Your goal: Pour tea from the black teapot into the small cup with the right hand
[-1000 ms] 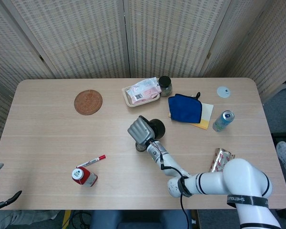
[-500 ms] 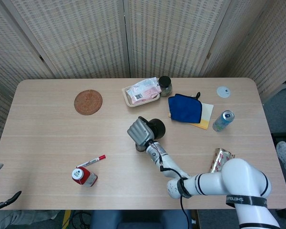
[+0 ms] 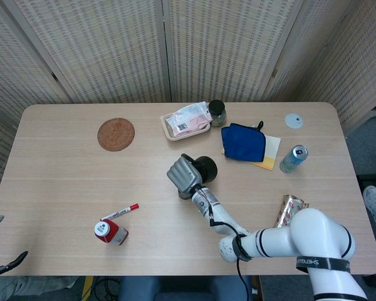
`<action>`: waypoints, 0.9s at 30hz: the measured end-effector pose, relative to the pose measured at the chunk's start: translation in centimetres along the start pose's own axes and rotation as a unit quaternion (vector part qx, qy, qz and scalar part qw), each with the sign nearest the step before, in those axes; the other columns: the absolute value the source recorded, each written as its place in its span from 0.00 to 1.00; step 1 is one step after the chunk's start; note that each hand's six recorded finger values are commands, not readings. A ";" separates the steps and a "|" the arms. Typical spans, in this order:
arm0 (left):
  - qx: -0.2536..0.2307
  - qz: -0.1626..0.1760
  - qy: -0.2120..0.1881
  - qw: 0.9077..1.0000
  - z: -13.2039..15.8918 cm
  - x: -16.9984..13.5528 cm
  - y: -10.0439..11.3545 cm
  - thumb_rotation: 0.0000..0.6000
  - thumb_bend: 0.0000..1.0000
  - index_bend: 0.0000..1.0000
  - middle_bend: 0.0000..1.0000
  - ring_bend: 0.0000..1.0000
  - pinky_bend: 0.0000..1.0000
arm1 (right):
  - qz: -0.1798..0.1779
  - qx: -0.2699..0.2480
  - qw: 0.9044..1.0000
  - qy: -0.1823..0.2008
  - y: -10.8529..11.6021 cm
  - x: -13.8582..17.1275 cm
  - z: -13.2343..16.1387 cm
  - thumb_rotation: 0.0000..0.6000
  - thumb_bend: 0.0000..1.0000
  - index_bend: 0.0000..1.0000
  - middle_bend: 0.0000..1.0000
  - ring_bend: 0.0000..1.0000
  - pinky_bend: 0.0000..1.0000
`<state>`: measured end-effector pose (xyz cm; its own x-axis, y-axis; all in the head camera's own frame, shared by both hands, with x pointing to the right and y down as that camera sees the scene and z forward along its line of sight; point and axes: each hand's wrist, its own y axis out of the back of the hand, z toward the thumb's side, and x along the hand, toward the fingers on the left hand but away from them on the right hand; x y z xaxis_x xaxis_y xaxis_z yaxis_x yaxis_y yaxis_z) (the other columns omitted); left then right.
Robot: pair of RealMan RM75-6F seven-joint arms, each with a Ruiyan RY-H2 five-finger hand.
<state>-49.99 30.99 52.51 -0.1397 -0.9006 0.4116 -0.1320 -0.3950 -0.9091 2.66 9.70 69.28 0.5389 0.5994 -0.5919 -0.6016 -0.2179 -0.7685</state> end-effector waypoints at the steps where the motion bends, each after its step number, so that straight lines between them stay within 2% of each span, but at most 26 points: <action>1: 0.000 0.000 0.000 1.000 0.0 0.0 0.0 0.39 0.00 0.15 0.00 0.00 0.00 | 0.000 0.000 1.000 0.000 0.0 0.0 0.0 0.77 0.41 0.98 1.00 0.95 0.52; 7: 0.001 0.000 -0.001 1.000 0.1 0.1 0.0 0.39 0.00 0.15 0.00 0.00 0.00 | 0.000 -0.008 1.000 -0.001 0.0 0.1 -0.1 0.77 0.41 0.98 1.00 0.95 0.52; 16: 0.004 -0.001 -0.003 1.000 0.3 0.0 0.1 0.39 0.00 0.15 0.00 0.00 0.00 | 0.003 -0.048 0.999 -0.003 -0.3 0.2 -0.6 0.77 0.41 0.98 1.00 0.95 0.53; 27: 0.006 0.000 -0.007 1.000 0.6 0.1 0.3 0.39 0.00 0.15 0.00 0.00 0.00 | 0.009 -0.146 0.989 -0.004 -0.9 0.6 -1.2 0.76 0.40 0.98 1.00 0.95 0.53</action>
<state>-49.43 30.68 52.25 -0.1264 -0.9032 0.4103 -0.1192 -0.3968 -0.9101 4.26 9.36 69.35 0.5246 0.5990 -0.6049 -0.4143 -0.4411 -0.7961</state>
